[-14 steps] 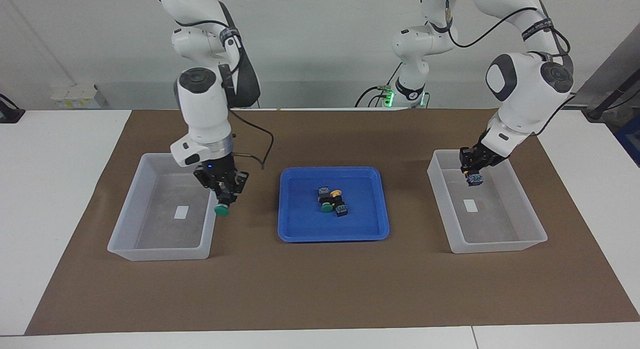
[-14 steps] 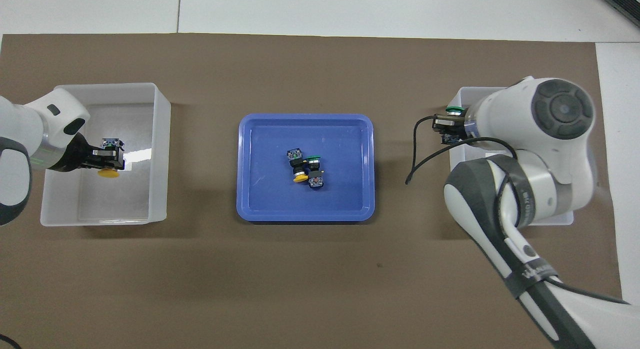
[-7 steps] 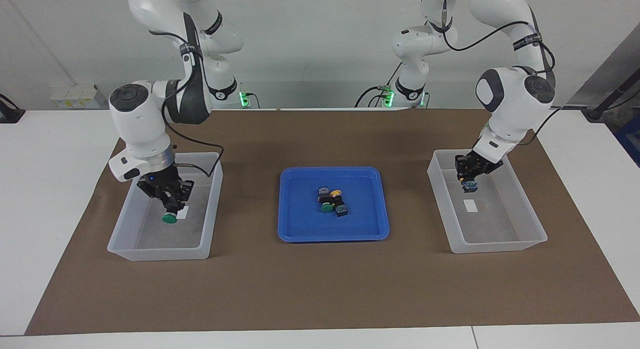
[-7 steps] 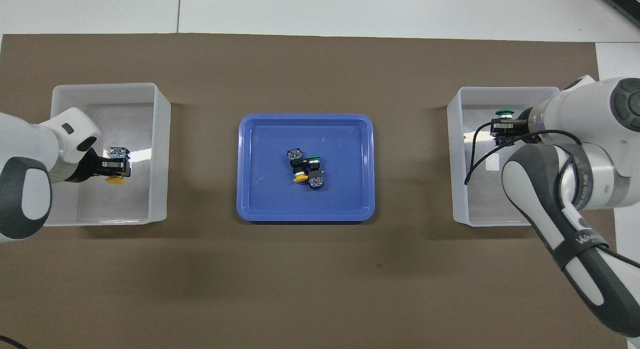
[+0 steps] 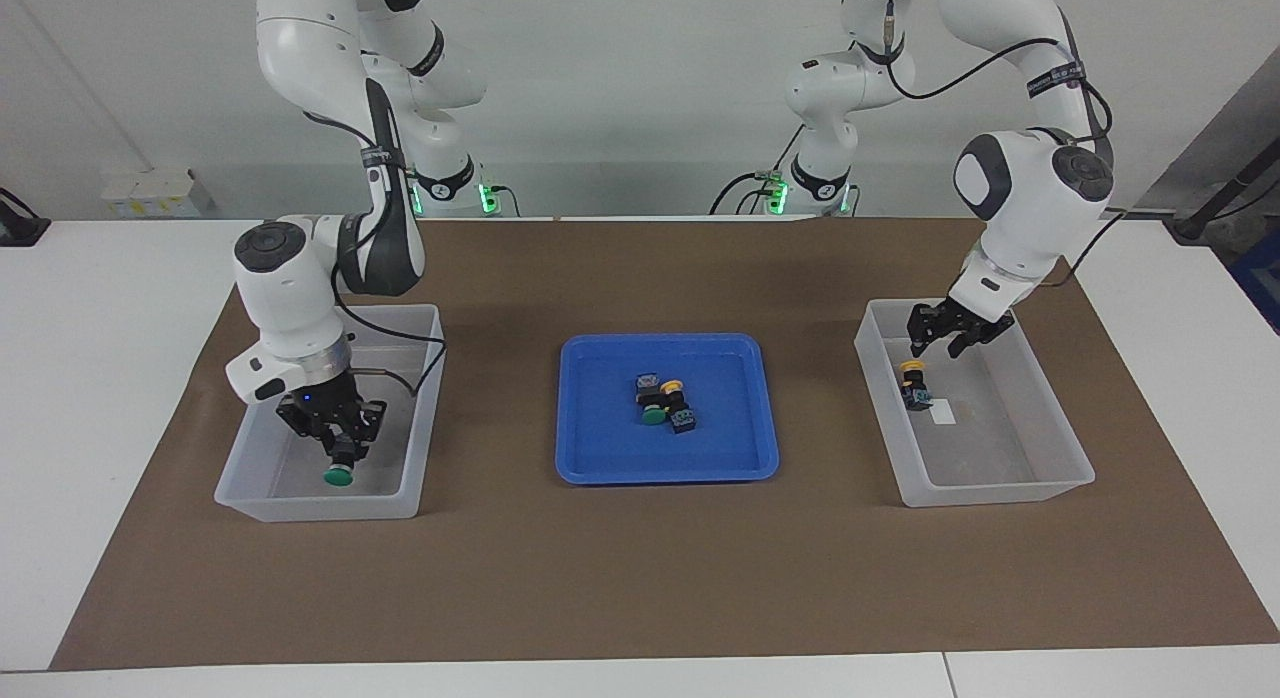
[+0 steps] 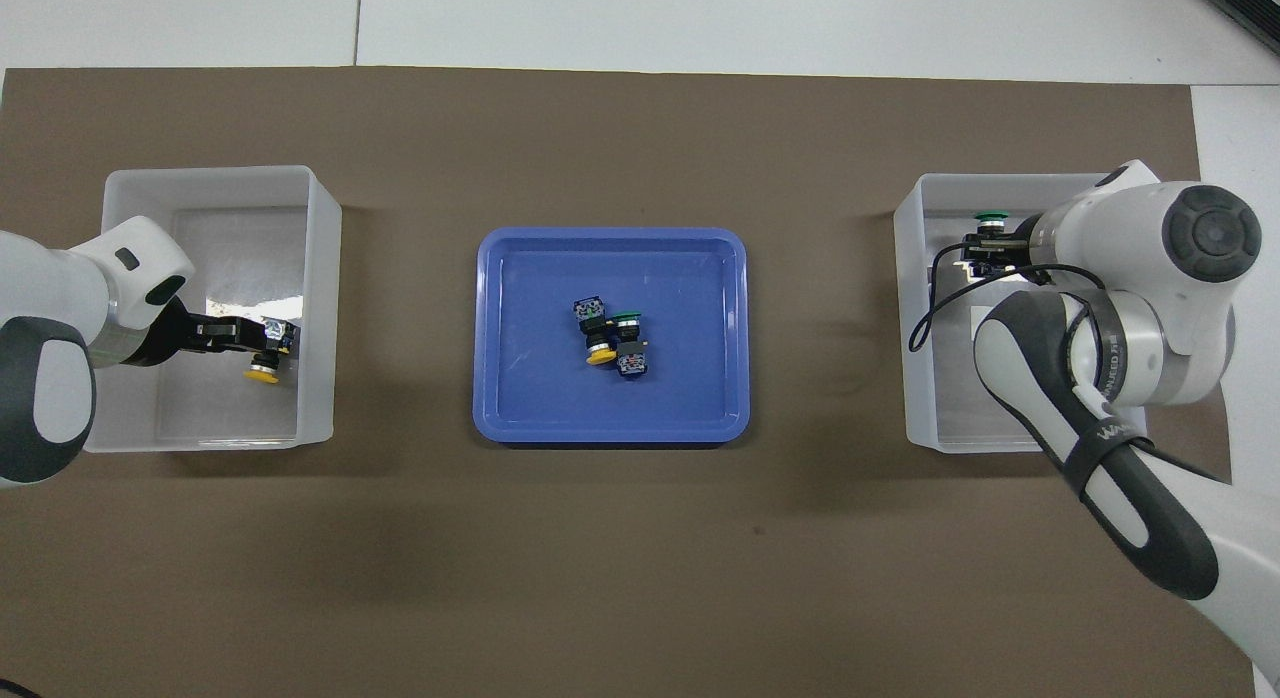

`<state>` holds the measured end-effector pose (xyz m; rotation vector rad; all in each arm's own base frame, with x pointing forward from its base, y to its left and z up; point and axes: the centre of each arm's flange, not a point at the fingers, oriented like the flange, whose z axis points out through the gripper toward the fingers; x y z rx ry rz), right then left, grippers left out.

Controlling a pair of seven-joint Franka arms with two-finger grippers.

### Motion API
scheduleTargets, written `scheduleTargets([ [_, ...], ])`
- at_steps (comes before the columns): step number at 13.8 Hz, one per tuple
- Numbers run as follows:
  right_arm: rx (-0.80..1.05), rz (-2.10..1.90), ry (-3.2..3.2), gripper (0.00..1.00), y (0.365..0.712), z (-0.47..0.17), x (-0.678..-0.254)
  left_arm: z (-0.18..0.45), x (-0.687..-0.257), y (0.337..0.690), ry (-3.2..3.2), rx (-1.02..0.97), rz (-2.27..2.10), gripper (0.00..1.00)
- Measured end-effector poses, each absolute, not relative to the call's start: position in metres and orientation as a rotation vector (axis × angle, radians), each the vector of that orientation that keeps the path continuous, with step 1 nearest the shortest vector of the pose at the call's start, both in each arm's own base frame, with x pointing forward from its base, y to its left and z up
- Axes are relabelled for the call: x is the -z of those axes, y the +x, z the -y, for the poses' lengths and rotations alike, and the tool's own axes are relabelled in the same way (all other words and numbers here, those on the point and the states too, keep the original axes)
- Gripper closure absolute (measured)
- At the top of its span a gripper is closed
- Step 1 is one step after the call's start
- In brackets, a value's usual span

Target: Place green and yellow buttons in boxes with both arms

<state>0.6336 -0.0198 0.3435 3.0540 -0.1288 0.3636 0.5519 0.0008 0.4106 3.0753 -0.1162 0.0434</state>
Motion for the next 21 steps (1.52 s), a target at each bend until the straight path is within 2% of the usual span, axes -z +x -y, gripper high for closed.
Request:
scheduleTargets([
  [2, -0.38, 0.125, 3.053, 0.19, 0.636, 0.018, -0.349, 0.0, -0.42, 0.556, 3.074, -0.052, 0.12, 0.29],
  [4, -0.411, 0.104, 3.058, 0.0, 0.637, 0.006, -0.365, 0.003, -0.432, 0.559, 3.072, -0.052, 0.121, 0.3],
  [8, -0.477, 0.086, 3.106, 0.0, 0.633, -0.081, -0.414, 0.041, -0.44, 0.561, 3.064, -0.046, 0.001, 0.31],
  [11, -0.508, 0.059, 3.148, 0.0, 0.62, -0.164, -0.424, 0.106, -0.44, 0.554, 3.054, -0.051, -0.135, 0.35],
  [16, -0.564, -0.034, 3.209, 0.0, 0.594, -0.275, -0.396, 0.191, -0.439, 0.542, 2.985, -0.157, -0.348, 0.41],
  [21, -0.568, -0.122, 3.226, 0.0, 0.581, -0.318, -0.362, 0.246, -0.429, 0.527, 2.885, -0.231, -0.502, 0.42],
])
